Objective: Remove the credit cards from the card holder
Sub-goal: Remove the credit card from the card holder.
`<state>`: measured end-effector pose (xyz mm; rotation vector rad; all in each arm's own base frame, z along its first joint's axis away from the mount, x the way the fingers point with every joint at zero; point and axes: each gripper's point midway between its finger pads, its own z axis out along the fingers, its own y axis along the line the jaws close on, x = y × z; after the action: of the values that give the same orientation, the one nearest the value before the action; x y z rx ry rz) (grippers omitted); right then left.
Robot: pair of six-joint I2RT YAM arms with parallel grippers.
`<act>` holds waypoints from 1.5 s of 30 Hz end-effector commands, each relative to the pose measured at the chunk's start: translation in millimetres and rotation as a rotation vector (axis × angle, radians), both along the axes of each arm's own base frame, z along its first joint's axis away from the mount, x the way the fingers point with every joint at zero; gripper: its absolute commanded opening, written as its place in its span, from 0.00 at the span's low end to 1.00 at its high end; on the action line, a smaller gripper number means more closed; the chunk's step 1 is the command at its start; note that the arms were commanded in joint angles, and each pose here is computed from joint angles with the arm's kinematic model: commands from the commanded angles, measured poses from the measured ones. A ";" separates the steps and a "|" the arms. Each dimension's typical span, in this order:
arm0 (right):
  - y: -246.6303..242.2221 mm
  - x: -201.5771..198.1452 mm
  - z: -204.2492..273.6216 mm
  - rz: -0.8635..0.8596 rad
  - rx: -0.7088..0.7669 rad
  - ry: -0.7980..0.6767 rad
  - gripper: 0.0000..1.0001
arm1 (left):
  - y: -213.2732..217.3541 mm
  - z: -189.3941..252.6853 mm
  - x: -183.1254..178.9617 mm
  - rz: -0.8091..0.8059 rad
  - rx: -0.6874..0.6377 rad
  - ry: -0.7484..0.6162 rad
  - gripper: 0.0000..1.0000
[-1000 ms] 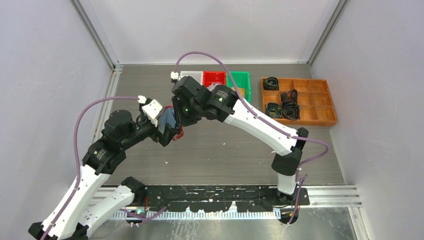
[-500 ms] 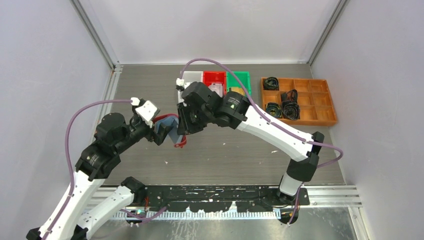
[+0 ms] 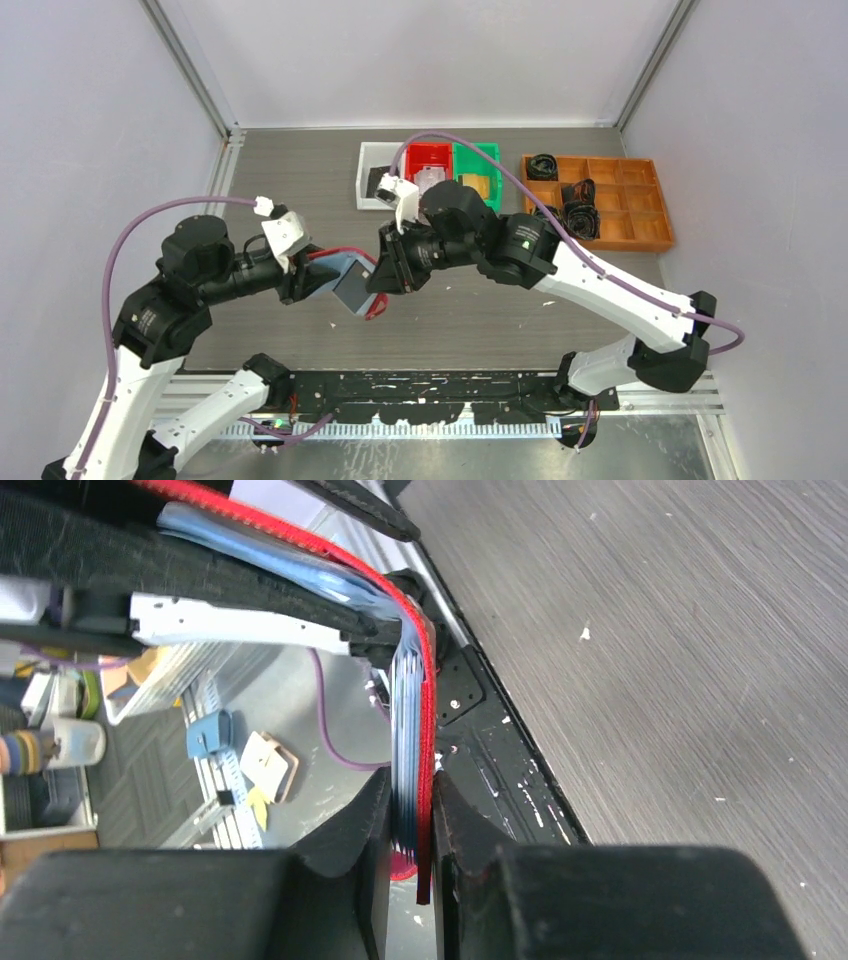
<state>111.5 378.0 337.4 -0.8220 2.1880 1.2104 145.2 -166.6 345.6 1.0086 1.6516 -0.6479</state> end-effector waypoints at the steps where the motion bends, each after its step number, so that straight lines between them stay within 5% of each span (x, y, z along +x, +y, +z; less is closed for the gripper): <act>1: -1.8 -20.7 44.5 0.154 0.223 -0.155 0.00 | -9.0 3.6 -34.0 -0.157 0.003 0.110 0.31; 10: -18.2 -36.7 39.5 0.237 0.318 -0.207 0.01 | -2.7 25.2 -33.3 -0.154 0.025 0.023 0.17; 16: -22.3 -41.4 40.7 0.273 0.389 -0.208 0.01 | -8.3 30.8 -42.5 -0.196 -0.009 0.064 0.00; 25: -32.8 -41.5 55.4 0.350 0.564 -0.111 0.00 | -12.6 42.9 -47.8 -0.220 -0.032 0.101 0.00; 36: -31.0 -33.8 49.2 0.352 0.564 -0.094 0.02 | -15.4 48.2 -52.6 -0.247 -0.043 0.126 0.00; 40: -22.7 -11.3 41.0 0.296 0.480 -0.157 0.53 | -17.0 36.9 -58.0 -0.299 -0.007 0.167 0.00; 45: -7.5 6.7 43.2 0.330 0.396 -0.243 0.81 | -19.3 22.9 -60.1 -0.352 0.039 0.218 0.00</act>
<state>105.9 363.6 359.1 -1.0193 1.7005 1.6461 93.9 -182.5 367.4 1.2358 1.7199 -0.9369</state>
